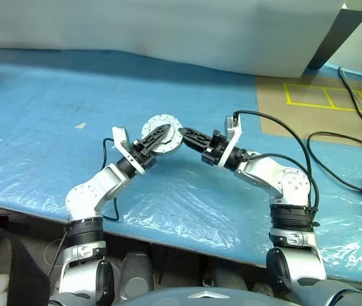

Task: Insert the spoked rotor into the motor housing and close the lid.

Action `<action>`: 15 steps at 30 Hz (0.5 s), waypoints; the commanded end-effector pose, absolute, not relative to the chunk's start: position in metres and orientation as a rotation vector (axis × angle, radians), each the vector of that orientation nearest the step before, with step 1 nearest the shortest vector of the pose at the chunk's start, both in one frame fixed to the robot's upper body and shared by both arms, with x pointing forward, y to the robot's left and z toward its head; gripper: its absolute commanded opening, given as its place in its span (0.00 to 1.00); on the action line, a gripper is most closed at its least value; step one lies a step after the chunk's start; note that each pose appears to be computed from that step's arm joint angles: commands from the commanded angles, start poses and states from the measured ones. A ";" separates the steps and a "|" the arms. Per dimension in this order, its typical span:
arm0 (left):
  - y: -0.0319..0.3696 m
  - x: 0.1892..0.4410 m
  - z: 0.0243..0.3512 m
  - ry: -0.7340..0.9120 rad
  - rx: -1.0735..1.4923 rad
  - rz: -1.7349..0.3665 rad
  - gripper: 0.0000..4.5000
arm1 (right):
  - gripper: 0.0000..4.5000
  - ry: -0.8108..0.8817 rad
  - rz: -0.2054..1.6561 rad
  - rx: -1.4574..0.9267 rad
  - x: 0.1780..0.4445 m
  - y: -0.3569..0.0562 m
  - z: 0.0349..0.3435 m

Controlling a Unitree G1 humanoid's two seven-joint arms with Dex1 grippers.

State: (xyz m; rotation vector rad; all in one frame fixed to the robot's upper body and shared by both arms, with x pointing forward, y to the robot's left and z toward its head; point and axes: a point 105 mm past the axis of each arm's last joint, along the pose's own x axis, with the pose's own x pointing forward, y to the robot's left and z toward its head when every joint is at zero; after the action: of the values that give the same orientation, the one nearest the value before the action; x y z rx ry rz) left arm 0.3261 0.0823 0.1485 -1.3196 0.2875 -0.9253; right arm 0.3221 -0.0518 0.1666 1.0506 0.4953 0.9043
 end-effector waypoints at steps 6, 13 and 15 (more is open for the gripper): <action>0.079 0.336 0.159 0.253 -1.286 -0.895 0.55 | 0.68 0.374 0.992 1.087 0.320 -0.056 0.196; 0.107 0.361 0.184 0.061 -1.254 -0.740 0.55 | 0.68 0.389 0.986 1.107 0.321 -0.057 0.193; 0.124 0.366 0.198 -0.037 -1.227 -0.681 0.55 | 0.68 0.393 0.977 1.102 0.322 -0.058 0.191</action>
State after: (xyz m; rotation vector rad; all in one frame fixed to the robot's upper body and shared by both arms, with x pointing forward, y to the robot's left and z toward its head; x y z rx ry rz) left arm 0.3625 0.1006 0.1637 -1.2566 0.1457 -0.7001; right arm 0.3257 -0.0593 0.1761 1.1005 0.4341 0.9204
